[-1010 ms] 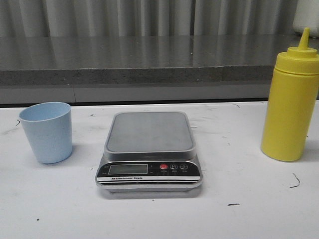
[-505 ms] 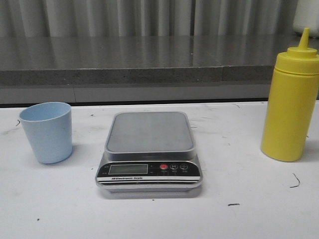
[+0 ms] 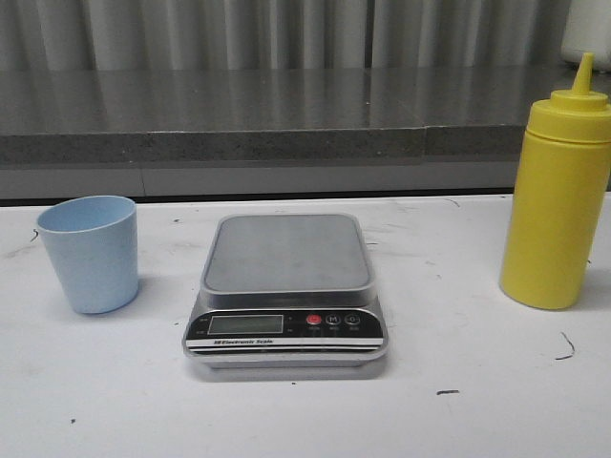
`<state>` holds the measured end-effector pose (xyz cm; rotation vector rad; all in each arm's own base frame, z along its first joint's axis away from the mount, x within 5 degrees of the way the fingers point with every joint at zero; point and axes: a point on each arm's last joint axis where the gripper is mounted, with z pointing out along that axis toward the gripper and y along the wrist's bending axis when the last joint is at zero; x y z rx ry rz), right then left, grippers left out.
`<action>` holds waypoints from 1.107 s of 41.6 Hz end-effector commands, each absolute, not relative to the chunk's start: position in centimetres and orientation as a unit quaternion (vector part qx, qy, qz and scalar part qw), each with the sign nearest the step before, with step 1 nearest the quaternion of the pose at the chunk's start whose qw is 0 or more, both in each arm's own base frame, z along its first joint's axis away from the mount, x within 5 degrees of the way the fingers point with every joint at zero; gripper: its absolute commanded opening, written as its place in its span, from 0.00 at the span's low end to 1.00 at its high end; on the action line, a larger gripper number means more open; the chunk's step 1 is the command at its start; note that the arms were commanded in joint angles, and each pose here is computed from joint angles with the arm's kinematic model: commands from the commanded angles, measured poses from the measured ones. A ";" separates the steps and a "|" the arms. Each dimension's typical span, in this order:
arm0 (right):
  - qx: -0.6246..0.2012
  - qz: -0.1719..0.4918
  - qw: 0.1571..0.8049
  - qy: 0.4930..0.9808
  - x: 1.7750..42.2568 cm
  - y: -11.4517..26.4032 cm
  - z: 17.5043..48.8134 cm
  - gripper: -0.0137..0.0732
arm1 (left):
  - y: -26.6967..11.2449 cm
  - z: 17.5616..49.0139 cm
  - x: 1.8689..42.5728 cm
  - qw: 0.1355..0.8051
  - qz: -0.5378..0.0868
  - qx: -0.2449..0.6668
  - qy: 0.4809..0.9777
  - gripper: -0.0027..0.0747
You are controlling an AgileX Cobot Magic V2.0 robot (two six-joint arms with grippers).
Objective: Pour seasoning into cup on scale with both arms
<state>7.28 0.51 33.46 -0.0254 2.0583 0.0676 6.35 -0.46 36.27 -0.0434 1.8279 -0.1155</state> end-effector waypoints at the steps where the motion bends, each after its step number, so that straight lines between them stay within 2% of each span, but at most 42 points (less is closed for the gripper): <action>1: -0.011 0.021 0.536 0.844 8.2 0.4 34.6 0.08 | -0.5 37.6 7.0 0.631 -0.053 -0.022 0.774 0.01; 12: -0.024 0.013 0.511 0.859 9.2 0.5 34.1 0.09 | -0.5 36.9 8.0 0.607 -0.054 -0.023 0.793 0.01; 14: -0.033 0.008 0.509 0.860 9.2 0.5 34.1 0.12 | -0.5 36.7 8.1 0.604 -0.054 -0.023 0.795 0.01; 18: -0.047 -0.001 0.509 0.859 9.3 0.5 34.1 0.28 | -0.5 36.5 8.4 0.597 -0.053 -0.023 0.800 0.04; 21: -0.051 -0.003 0.509 0.859 9.3 0.5 34.1 0.44 | -0.5 36.4 8.7 0.595 -0.048 -0.020 0.802 0.15; 23: -0.051 -0.003 0.509 0.859 9.3 0.5 34.1 0.57 | -0.4 36.4 8.8 0.594 -0.044 -0.018 0.803 0.26; 26: -0.051 -0.003 0.510 0.859 9.3 0.5 34.1 0.69 | -0.5 36.3 9.1 0.590 -0.041 -0.015 0.806 0.44; 28: -0.051 -0.003 0.509 0.859 9.3 0.5 34.1 0.73 | -0.5 36.2 9.3 0.586 -0.040 -0.015 0.809 0.55; 30: -0.051 -0.003 0.509 0.859 9.2 0.5 34.1 0.73 | -0.4 36.1 9.7 0.581 -0.039 -0.014 0.813 0.62; 32: -0.051 -0.003 0.510 0.859 9.3 0.5 34.1 0.73 | -0.5 36.0 10.0 0.576 -0.037 -0.013 0.817 0.65; 40: -0.051 -0.003 0.510 0.859 9.3 0.5 34.1 0.73 | -0.7 36.2 12.4 0.536 -0.039 -0.007 0.844 0.65; 46: -0.051 -0.003 0.510 0.859 9.3 0.5 34.1 0.73 | -1.6 36.2 15.1 0.488 -0.043 0.032 0.871 0.65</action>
